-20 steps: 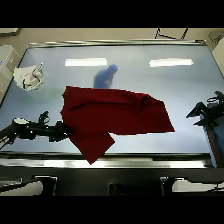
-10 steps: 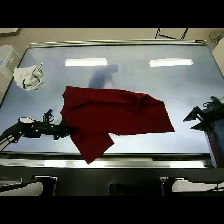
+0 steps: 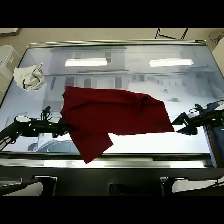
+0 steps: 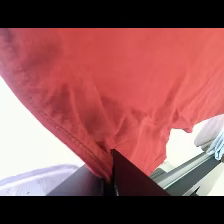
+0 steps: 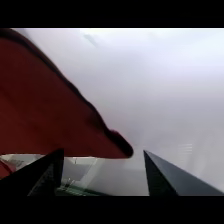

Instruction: Fold the clothes and pants, and hang the long-sleeved shirts on hangers.

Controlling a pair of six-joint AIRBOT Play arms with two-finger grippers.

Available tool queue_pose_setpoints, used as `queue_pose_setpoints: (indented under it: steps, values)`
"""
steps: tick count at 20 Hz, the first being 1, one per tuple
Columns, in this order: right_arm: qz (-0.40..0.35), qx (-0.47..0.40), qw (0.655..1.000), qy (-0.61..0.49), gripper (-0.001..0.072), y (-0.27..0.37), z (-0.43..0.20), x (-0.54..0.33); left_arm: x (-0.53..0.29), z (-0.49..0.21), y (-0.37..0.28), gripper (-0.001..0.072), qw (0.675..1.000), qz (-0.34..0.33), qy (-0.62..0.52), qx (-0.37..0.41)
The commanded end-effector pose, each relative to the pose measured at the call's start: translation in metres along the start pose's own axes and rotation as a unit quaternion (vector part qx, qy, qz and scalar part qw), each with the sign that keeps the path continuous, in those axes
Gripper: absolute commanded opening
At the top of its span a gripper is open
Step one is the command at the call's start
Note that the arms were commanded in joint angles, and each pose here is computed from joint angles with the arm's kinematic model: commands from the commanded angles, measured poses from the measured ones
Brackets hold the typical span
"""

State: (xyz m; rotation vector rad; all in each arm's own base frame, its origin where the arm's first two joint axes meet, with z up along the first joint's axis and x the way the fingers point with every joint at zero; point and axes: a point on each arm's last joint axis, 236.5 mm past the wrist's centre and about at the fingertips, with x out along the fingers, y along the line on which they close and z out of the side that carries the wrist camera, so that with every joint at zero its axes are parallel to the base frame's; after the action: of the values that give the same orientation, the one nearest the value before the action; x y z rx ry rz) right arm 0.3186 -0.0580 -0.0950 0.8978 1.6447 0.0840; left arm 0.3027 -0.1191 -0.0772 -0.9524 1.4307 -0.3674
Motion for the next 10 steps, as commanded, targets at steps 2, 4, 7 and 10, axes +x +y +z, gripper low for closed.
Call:
queue_pose_setpoints:
  steps: [2, 4, 7, 10]
  values:
    - [-0.020, -0.051, 0.998, 0.006, 0.0527, 0.021, 0.002, 0.026, -0.002, 0.001, -0.003, 0.0018, 1.000, -0.002, -0.004, 0.000]
    - [-0.026, -0.070, 0.997, 0.016, 0.0301, 0.034, -0.003, 0.035, -0.003, 0.001, -0.003, 0.0018, 1.000, -0.002, -0.004, 0.000]
    - [-0.012, -0.115, 0.993, 0.037, 0.0047, 0.061, -0.013, 0.024, -0.017, 0.013, -0.017, 0.0017, 1.000, -0.011, -0.020, 0.018]
    - [-0.004, -0.196, 0.977, -0.087, 0.0045, 0.124, 0.019, -0.057, -0.088, 0.062, -0.085, 0.0017, 0.985, -0.032, -0.120, 0.117]
